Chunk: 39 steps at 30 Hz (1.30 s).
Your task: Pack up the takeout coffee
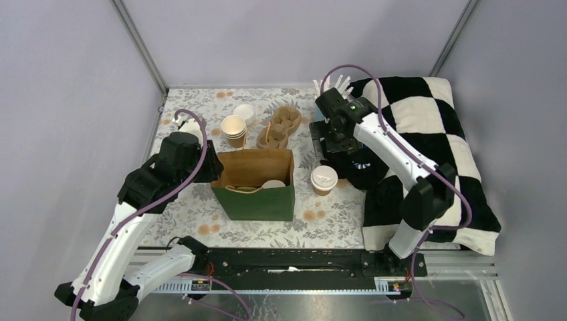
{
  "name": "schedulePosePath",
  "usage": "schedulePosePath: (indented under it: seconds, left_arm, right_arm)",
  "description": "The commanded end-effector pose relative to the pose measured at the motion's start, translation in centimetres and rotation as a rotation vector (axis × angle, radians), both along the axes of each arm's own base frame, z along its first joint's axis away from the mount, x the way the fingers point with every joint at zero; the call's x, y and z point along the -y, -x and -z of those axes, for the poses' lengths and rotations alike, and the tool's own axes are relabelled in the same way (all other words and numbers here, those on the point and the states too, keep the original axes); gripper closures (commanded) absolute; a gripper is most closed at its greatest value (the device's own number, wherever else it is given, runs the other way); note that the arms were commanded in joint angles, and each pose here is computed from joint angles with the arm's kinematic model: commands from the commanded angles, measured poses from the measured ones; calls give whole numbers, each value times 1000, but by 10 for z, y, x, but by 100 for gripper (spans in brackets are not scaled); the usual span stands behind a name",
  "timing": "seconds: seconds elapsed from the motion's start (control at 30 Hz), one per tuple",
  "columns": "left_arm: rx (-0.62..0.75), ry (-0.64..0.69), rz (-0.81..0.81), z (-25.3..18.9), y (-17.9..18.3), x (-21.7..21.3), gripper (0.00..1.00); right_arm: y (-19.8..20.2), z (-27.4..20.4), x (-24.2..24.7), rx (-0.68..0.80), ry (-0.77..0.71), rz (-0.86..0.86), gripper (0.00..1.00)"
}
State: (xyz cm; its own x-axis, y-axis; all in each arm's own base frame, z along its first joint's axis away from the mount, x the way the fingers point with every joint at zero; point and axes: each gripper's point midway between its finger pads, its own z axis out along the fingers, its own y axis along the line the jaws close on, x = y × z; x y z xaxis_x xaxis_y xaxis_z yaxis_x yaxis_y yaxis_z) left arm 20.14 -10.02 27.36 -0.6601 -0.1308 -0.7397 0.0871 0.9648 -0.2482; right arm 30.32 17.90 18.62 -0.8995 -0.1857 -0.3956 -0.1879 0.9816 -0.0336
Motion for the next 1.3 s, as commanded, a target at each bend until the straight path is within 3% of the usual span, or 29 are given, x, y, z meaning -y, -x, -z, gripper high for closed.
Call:
schedulePosePath:
  seconds: [0.0, 0.1, 0.3, 0.57, 1.27]
  left_arm:
    - [19, 10, -45, -12, -2, -5, 65]
    - [23, -3, -51, -12, -1, -9, 62]
    - [26, -15, -43, -12, 0, -10, 58]
    - [7, -27, -27, -7, -2, -7, 53]
    - [2, -37, -22, 0, -2, -8, 50]
  right_arm:
    - [11, 5, -15, -88, -65, -43, 0]
    - [23, 19, -27, -208, -96, -71, 0]
    - [36, 39, -28, -294, -91, -93, 0]
    - [37, 59, -29, -332, -49, -99, 0]
    - [43, 81, -31, -338, 49, -149, 0]
